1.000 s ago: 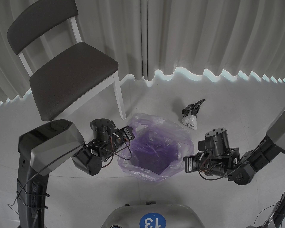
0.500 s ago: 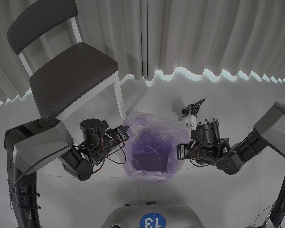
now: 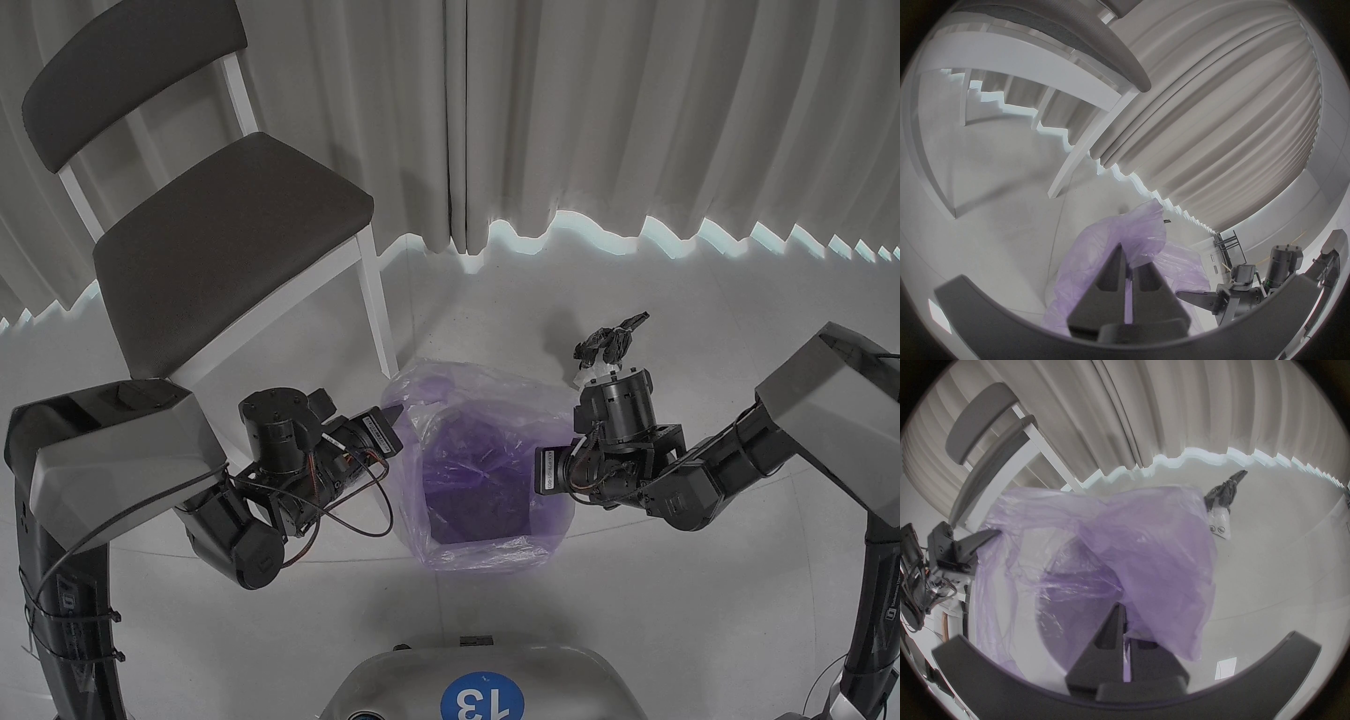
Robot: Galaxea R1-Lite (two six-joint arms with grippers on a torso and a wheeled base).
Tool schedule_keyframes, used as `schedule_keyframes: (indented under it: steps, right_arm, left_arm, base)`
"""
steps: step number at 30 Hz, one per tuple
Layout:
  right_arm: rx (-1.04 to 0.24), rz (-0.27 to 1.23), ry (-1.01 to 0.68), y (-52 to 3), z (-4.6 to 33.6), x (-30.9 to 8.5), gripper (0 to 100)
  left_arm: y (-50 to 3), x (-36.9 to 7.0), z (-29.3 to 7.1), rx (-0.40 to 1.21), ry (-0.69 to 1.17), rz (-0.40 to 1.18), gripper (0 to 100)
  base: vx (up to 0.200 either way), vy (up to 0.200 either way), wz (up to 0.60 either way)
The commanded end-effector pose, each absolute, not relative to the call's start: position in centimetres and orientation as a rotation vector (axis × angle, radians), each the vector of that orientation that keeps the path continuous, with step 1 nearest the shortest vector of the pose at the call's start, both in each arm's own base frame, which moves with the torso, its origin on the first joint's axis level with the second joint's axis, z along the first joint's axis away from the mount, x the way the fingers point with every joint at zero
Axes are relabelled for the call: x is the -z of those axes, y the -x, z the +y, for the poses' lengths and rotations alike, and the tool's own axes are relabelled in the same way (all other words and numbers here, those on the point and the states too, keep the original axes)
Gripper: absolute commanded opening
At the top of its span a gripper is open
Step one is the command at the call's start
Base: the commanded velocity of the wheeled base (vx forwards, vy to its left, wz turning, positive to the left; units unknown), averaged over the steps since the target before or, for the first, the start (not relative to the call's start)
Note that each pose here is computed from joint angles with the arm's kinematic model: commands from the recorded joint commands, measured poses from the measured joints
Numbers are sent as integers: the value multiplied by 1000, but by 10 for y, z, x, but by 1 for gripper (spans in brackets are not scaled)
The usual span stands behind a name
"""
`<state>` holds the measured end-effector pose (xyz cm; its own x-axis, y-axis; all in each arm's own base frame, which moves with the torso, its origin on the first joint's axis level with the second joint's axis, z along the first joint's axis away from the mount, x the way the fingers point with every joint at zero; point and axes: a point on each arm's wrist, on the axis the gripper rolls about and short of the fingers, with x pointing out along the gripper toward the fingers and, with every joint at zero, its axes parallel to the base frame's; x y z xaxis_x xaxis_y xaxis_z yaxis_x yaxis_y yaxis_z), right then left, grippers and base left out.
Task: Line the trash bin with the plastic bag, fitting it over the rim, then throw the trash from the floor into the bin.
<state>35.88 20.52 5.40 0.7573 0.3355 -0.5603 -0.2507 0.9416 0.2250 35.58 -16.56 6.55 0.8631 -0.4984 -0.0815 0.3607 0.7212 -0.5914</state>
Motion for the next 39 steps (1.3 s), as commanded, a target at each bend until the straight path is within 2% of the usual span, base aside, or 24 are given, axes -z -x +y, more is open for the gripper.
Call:
schedule_keyframes:
  steps: [1, 9, 18, 22, 31, 35, 39]
  right_arm:
    - [-311, 640, -138, -347, 196, -63, 0]
    - [-315, 618, -134, -323, 184, -94, 0]
    - [-285, 727, -94, -310, 174, -114, 0]
    - [-278, 744, -89, -311, 172, -111, 0]
    - [-251, 789, -85, -316, 167, -88, 0]
    - [-244, 772, -93, -321, 165, -84, 0]
    - [-220, 771, -104, -325, 157, -81, 0]
  left_arm:
    - [-354, -64, -168, 485, 594, 256, 0]
    - [-347, -71, -161, 474, 472, 283, 0]
    - [-345, -104, -146, 433, 384, 395, 0]
    - [-348, -107, -140, 415, 378, 402, 0]
    - [-352, -81, -128, 378, 353, 461, 0]
    - [-356, -79, -134, 391, 354, 458, 0]
    - [-364, -83, -156, 428, 377, 434, 0]
  base:
    - [0, 0, 0]
    - [0, 0, 0]
    - [0, 0, 0]
    - [0, 0, 0]
    - [0, 0, 0]
    - [0, 0, 0]
    - [0, 0, 0]
